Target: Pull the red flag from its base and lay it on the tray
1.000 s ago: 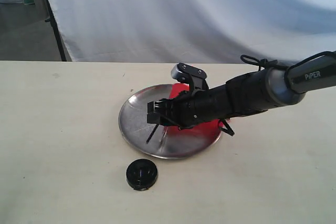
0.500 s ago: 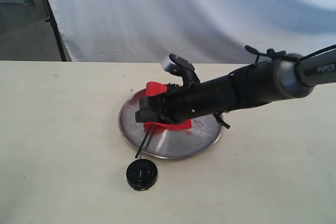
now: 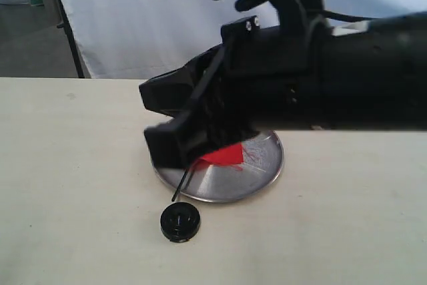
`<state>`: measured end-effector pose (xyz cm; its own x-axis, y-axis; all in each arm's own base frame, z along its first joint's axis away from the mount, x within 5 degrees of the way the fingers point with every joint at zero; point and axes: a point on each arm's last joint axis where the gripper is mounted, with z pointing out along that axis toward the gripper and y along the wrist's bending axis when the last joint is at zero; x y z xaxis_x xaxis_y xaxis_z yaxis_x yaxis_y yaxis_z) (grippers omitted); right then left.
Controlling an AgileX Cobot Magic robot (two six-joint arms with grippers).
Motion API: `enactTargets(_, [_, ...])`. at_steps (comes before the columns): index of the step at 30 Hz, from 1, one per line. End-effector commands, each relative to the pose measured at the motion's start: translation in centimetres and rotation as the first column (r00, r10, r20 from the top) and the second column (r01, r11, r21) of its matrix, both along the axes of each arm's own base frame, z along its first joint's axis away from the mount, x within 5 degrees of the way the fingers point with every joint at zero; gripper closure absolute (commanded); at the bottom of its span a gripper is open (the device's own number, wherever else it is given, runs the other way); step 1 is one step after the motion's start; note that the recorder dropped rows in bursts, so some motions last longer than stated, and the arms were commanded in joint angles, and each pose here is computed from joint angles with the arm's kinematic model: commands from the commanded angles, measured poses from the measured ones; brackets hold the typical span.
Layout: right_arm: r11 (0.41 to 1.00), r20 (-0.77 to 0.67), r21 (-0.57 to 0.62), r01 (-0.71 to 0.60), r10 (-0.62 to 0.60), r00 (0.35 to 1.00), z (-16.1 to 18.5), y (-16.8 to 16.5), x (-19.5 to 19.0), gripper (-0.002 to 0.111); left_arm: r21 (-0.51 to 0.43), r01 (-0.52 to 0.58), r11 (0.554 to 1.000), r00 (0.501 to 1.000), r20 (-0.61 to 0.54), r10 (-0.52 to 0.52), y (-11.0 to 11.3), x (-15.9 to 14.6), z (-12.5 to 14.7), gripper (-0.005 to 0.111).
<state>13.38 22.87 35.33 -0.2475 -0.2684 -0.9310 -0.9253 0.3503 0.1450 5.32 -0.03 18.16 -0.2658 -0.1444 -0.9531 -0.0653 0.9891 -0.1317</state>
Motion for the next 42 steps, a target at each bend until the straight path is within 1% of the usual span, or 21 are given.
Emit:
enactTargets(1, [0.990, 0.110, 0.142, -0.013, -0.002, 0.994, 2.1, -2.6, -4.3, 0.109, 0.001, -0.002, 1.000, 1.000, 0.000, 0.002, 0.0, 0.0, -0.1, 0.107])
enactTargets(4, [0.978, 0.141, 0.199, -0.063, 0.036, 0.989, 3.0, -4.5, -6.3, 0.109, 0.001, -0.002, 1.000, 1.000, 0.000, 0.002, 0.0, 0.0, -0.1, 0.107])
enactTargets(7, [0.963, 0.140, 0.236, -0.127, 0.096, 0.986, 3.7, -6.1, -8.0, 0.109, 0.001, -0.002, 1.000, 1.000, 0.000, 0.002, 0.0, 0.0, -0.1, 0.107])
enactTargets(11, [0.944, 0.176, 0.298, -0.142, 0.092, 0.980, 5.0, -8.1, -8.9, 0.109, 0.001, -0.002, 1.000, 1.000, 0.000, 0.002, 0.0, 0.0, -0.1, 0.107])
enactTargets(13, [0.940, 0.183, 0.310, -0.146, 0.091, 0.979, 5.2, -8.5, -9.1, 0.109, 0.001, -0.002, 1.000, 1.000, 0.000, 0.002, 0.0, 0.0, -0.1, 0.107])
enactTargets(18, [0.958, 0.325, 0.232, -0.169, 0.088, 0.942, 5.0, -8.5, -9.0, 0.109, 0.001, -0.002, 1.000, 1.000, 0.000, 0.002, 0.0, 0.0, -0.1, 0.107])
enactTargets(20, [0.965, 0.342, 0.209, -0.159, 0.080, 0.936, 4.6, -8.5, -8.7, 0.109, 0.001, -0.002, 1.000, 1.000, 0.000, 0.002, 0.0, 0.0, -0.1, 0.107])
enactTargets(22, [0.972, 0.324, 0.196, -0.129, 0.060, 0.944, 4.0, -8.8, -8.3, 0.109, 0.001, -0.002, 1.000, 1.000, 0.000, 0.002, 0.0, 0.0, -0.1, 0.107])
enactTargets(25, [0.984, 0.263, 0.176, -0.011, -0.036, 0.964, 2.1, -9.6, -6.9, 0.109, 0.001, -0.002, 1.000, 1.000, 0.000, 0.002, 0.0, 0.0, -0.1, 0.107])
enactTargets(27, [0.981, 0.222, 0.156, 0.112, -0.146, 0.964, 0.3, -10.7, -5.6, 0.109, 0.001, -0.002, 1.000, 1.000, 0.000, 0.002, 0.0, 0.0, -0.1, 0.107])
enactTargets(29, [0.956, 0.176, 0.151, 0.251, -0.275, 0.945, -1.5, -12.3, -4.6, 0.109, 0.001, -0.002, 1.000, 1.000, 0.000, 0.002, 0.0, 0.0, -0.1, 0.107])
enactTargets(31, [0.916, 0.162, 0.142, 0.375, -0.395, 0.904, -3.4, -14.3, -4.4, 0.109, 0.001, -0.002, 1.000, 1.000, 0.000, 0.002, 0.0, 0.0, -0.1, 0.107])
enactTargets(34, [0.861, 0.197, 0.150, 0.487, -0.508, 0.838, -5.5, -16.5, -5.3, 0.109, 0.001, -0.002, 1.000, 1.000, 0.000, 0.002, 0.0, 0.0, -0.1, 0.107])
enactTargets(37, [0.814, 0.238, 0.200, 0.546, -0.580, 0.779, -7.2, -18.1, -7.0, 0.109, 0.001, -0.002, 1.000, 1.000, 0.000, 0.002, 0.0, 0.0, -0.1, 0.107])
enactTargets(42, [0.736, 0.283, 0.285, 0.615, -0.677, 0.679, -8.8, -19.4, -8.9, 0.109, 0.001, -0.002, 1.000, 1.000, 0.000, 0.002, 0.0, 0.0, -0.1, 0.107])
